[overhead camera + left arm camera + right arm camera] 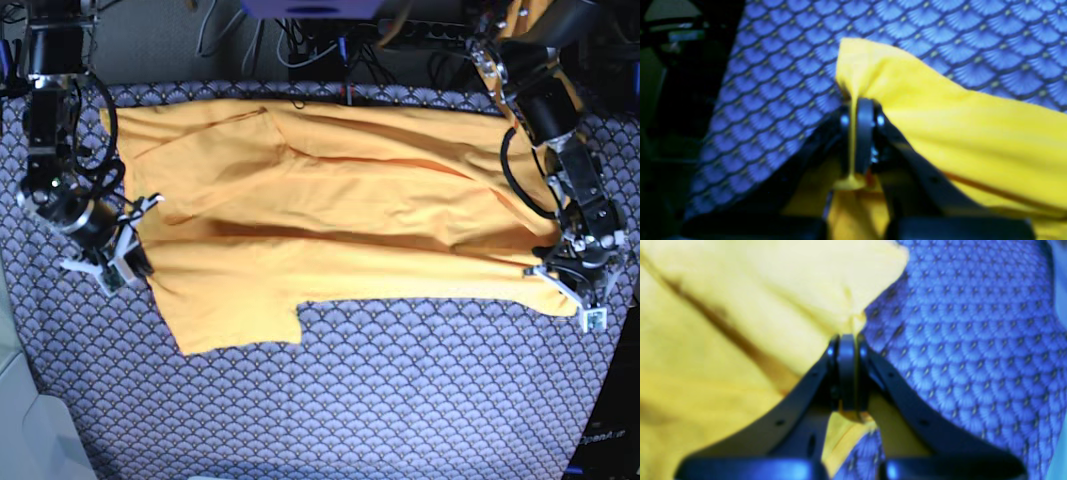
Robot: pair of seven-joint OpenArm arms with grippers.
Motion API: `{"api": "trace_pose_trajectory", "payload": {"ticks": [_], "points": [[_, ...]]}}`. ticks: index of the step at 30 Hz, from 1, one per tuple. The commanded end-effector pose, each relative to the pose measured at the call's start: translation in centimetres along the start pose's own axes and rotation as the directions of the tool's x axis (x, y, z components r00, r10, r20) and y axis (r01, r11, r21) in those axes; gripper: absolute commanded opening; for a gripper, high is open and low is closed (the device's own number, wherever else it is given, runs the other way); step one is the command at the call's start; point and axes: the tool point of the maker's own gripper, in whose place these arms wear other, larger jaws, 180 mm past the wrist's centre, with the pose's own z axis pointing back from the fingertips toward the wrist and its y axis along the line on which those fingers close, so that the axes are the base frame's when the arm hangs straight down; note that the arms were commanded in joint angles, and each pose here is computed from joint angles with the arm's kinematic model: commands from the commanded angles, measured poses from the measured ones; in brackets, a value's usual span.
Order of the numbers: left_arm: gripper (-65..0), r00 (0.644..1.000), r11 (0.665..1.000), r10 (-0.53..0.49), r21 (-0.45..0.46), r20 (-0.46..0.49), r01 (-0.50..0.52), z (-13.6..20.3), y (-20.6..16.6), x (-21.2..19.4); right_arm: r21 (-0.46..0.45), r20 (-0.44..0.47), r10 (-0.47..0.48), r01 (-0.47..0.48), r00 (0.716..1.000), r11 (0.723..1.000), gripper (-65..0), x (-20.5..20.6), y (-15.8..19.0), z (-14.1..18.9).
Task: Fold the T-shirt properly
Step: 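Carry the hem over the shirt toward the collar with both grippers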
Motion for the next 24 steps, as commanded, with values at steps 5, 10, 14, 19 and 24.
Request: {"api": "trace_pose_trajectory", "payload": {"ticks": [5,10,14,19,24], "points": [[-65.0,0.998,0.999,-0.002,0.034,0.065,0.000,1.5,1.6,1.7,-0.084,0.040,0.009,-0.006,0.999,0.996,-65.0,0.4,-1.8,3.2],[-65.0,0.998,1.000,0.030,0.002,0.054,-0.030,2.9,2.3,0.2,-0.152,0.058,-0.044,0.052,0.997,0.987,-65.0,-0.3,-1.6,5.4],[-65.0,0.999,0.999,0.043,-0.025,0.032,-0.042,3.9,2.2,-1.3,-0.177,0.041,-0.070,0.076,0.997,0.981,-65.0,-1.6,-1.3,6.9],[-65.0,1.000,1.000,0.011,-0.016,0.017,-0.010,5.1,2.5,-3.0,-0.145,-0.004,-0.103,0.101,0.995,0.984,-65.0,-3.8,0.7,7.5],[-65.0,1.000,1.000,-0.013,-0.011,-0.002,0.013,6.1,2.5,-4.4,-0.123,-0.043,-0.128,0.122,0.991,0.985,-65.0,-5.5,2.2,7.9]]}}
